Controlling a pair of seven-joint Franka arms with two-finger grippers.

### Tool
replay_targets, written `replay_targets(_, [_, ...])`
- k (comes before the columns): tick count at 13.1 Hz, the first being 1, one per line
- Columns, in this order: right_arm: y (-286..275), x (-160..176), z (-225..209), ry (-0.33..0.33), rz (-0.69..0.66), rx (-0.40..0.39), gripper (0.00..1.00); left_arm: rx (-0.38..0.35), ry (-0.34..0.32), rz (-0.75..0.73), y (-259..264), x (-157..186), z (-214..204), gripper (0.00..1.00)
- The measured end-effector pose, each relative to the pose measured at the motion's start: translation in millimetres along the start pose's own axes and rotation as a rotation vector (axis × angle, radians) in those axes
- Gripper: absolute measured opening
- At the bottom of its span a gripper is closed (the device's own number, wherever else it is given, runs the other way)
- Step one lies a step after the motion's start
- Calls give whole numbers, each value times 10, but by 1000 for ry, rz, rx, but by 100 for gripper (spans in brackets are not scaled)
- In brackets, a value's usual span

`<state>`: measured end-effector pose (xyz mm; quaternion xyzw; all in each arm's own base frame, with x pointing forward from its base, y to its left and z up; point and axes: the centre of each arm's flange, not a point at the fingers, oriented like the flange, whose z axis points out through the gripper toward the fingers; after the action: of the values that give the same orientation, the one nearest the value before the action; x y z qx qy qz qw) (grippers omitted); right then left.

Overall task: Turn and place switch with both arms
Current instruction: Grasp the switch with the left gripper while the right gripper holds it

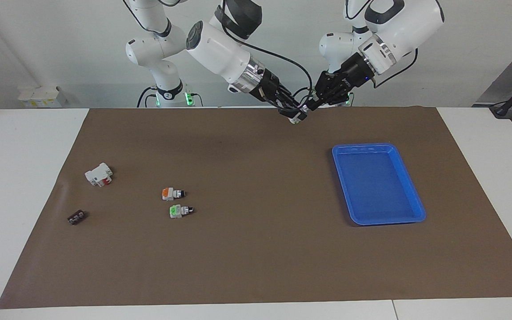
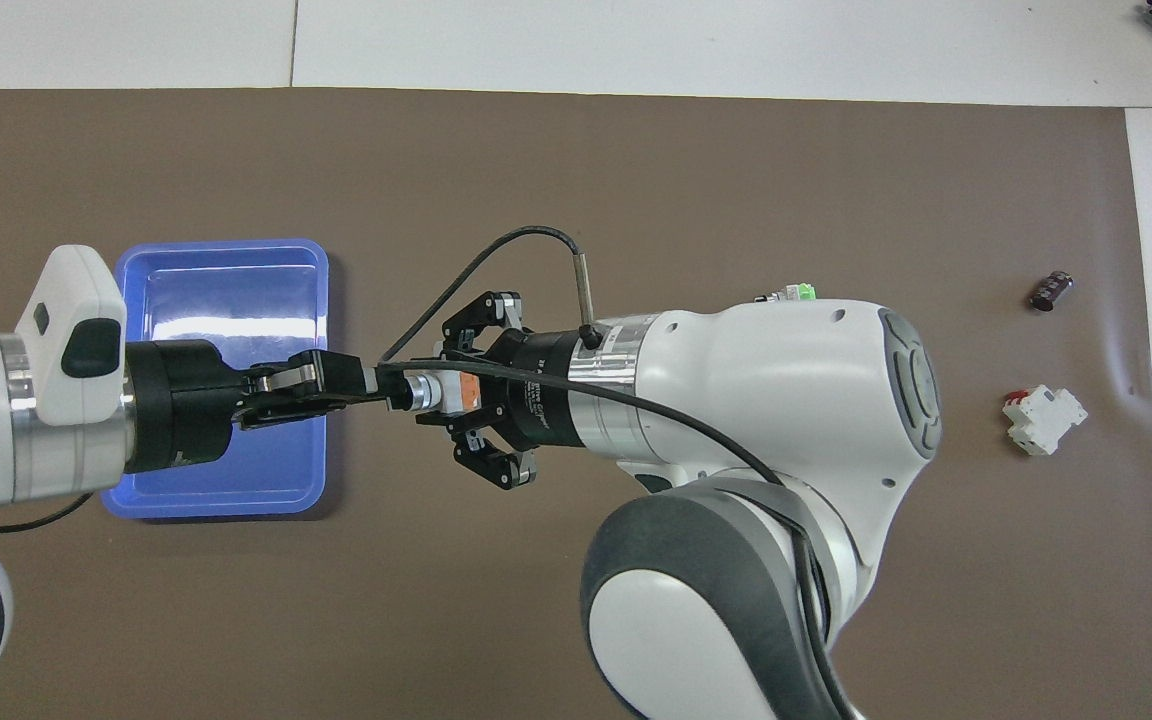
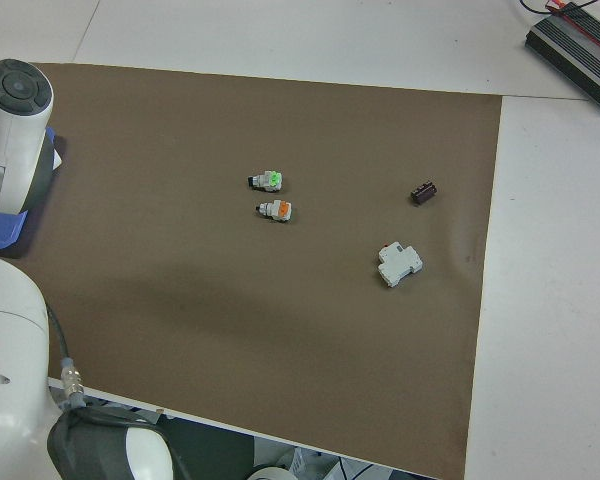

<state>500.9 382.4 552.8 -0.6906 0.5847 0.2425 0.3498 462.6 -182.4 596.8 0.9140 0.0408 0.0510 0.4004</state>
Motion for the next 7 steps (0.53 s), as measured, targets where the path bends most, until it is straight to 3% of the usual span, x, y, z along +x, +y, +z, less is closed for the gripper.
replay_targets(7, [0, 2, 20, 0, 1, -2, 41, -2, 0, 419, 11, -7, 0, 10])
